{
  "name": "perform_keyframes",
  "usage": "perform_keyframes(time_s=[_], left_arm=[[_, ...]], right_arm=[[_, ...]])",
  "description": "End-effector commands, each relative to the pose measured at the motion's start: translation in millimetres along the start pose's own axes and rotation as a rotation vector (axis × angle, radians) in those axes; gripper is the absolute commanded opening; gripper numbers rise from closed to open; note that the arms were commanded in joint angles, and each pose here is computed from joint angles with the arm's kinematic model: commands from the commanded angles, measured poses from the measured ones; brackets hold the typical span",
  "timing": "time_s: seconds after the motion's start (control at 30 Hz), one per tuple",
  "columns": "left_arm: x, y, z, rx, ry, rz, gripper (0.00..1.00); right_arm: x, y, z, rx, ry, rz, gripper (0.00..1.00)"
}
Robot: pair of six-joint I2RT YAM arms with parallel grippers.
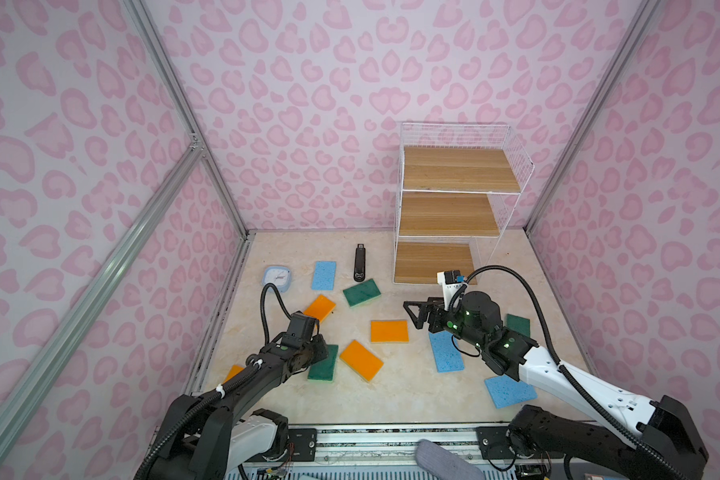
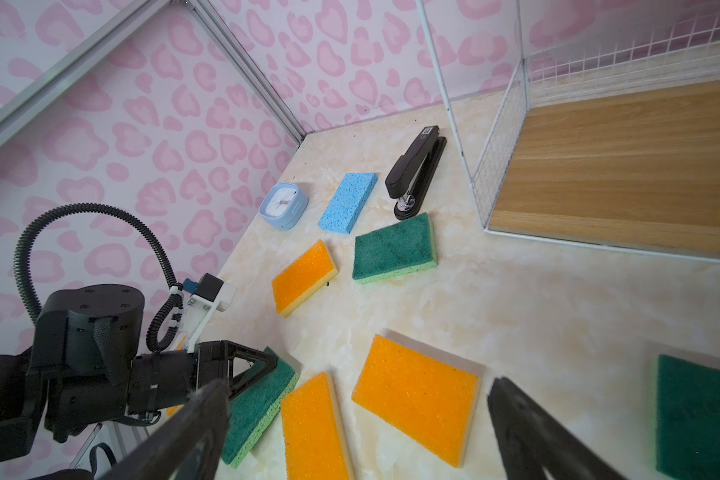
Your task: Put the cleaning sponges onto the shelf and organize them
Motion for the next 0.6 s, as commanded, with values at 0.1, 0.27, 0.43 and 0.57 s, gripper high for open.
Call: perform_keyframes(time_s=[0.1, 0.27, 0.43, 0.57], left_arm=[[3, -8, 9, -0.076, -0.029, 0.039, 0.20], [15, -19, 27, -0.110, -0.075, 0.023, 0.04], [34, -36, 50, -0.182, -0.128, 0.006, 0.04], [55, -57, 69, -0.261, -0.180, 0.006, 0.04]], right_arm=[[2, 2, 0, -0.015, 0.021, 0.027, 0.98], [4, 4, -2, -0.015, 0.030, 0.007, 0.98], [8, 8, 0, -0.022, 0.049, 0.002, 0.98], [15, 16, 4, -0.007, 0.053, -0.029, 0.98]])
Point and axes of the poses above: each gripper's point midway between its finger pads, its own z axis back along the fingers, its own y axis along the line the jaws close on, x = y × z, the point moved 7 cm from there along z, back along the fingers, and after that the axes turned 3 degrees about -z, right-handed, at the moved point
